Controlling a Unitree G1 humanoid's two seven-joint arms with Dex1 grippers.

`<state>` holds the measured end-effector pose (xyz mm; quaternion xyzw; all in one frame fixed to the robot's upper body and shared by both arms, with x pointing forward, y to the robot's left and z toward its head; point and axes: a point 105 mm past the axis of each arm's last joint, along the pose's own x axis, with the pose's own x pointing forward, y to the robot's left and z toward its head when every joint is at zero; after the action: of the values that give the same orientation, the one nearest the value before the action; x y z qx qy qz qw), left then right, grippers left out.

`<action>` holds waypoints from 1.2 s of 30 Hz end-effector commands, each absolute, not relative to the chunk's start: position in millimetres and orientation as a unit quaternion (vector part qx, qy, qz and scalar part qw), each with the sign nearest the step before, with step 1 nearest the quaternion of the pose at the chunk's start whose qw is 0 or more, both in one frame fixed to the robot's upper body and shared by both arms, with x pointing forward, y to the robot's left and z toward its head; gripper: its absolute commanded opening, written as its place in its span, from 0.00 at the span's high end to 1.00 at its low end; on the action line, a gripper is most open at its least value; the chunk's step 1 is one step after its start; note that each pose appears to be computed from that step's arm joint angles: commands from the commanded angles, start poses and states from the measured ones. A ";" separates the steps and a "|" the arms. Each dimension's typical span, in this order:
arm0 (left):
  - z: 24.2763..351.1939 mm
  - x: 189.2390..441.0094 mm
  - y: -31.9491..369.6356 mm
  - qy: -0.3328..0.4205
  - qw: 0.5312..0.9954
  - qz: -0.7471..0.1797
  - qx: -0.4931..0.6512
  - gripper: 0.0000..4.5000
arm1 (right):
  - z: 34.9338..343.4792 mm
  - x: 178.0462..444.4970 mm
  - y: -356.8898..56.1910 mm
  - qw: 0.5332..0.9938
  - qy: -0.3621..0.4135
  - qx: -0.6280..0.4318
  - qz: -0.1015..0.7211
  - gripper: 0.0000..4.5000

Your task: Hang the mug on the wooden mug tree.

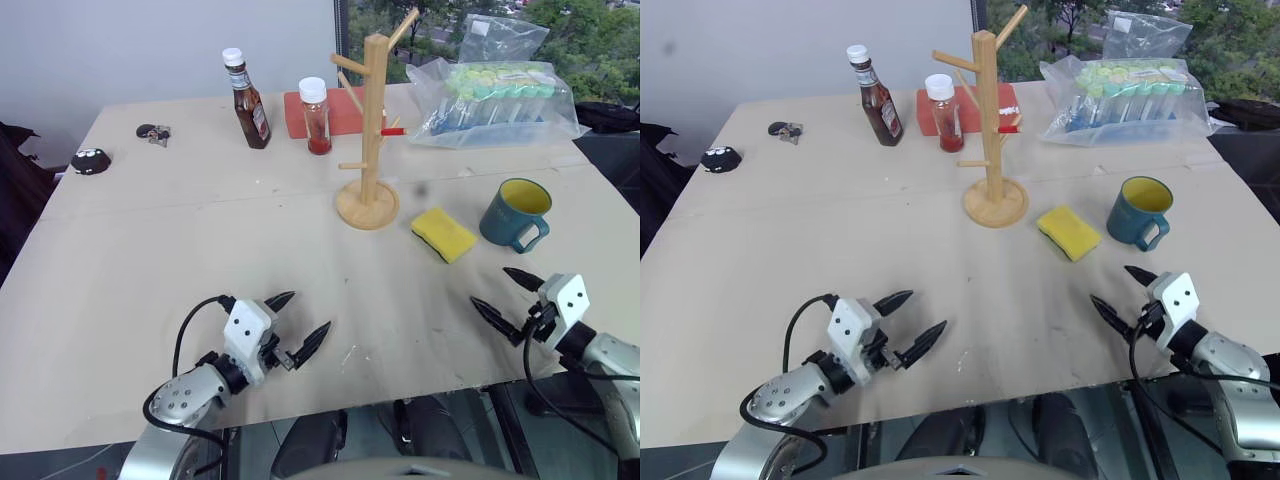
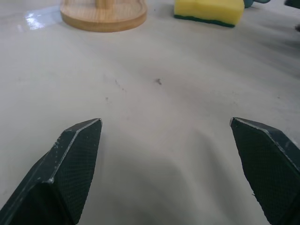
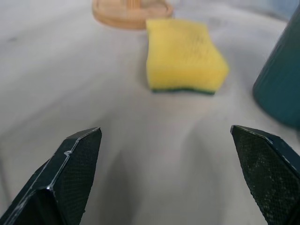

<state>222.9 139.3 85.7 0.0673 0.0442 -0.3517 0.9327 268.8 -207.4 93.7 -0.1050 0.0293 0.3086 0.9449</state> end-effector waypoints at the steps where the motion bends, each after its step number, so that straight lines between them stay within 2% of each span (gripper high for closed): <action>1: 114.0 225.3 125.3 0.002 0.917 -0.390 0.079 0.00 | 118.9 289.3 -184.7 0.940 -0.002 -0.119 0.319 0.01; 9: 159.8 232.1 109.9 -0.020 0.885 -0.457 0.090 0.00 | 118.9 350.1 -158.2 0.941 0.044 -0.147 0.300 0.01; 14: 168.7 232.1 105.2 -0.016 0.878 -0.466 0.107 0.00 | 106.0 367.5 -163.4 0.947 0.103 -0.136 0.273 0.01; 17: 171.1 233.7 105.7 -0.017 0.881 -0.459 0.108 0.00 | 99.1 367.7 -165.6 0.945 0.128 -0.134 0.271 0.20; 24: 165.2 232.4 106.9 -0.010 0.882 -0.459 0.101 0.00 | 105.3 368.2 -160.6 0.946 0.113 -0.126 0.276 0.93; 25: 165.5 232.3 106.5 -0.011 0.881 -0.461 0.101 0.00 | 105.8 367.8 -160.5 0.946 0.113 -0.126 0.275 0.99; 32: 172.1 230.1 92.1 -0.025 0.856 -0.508 0.090 0.00 | 118.8 344.9 -170.6 0.948 0.105 -0.125 0.274 0.99; 36: 177.4 223.6 75.3 -0.026 0.815 -0.573 0.076 0.00 | 125.9 297.1 -193.4 0.943 0.130 -0.111 0.287 0.99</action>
<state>230.3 82.2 171.5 0.0816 -0.0158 -0.5454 0.8340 307.0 -191.0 102.6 -0.1115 0.1574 0.2780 0.9410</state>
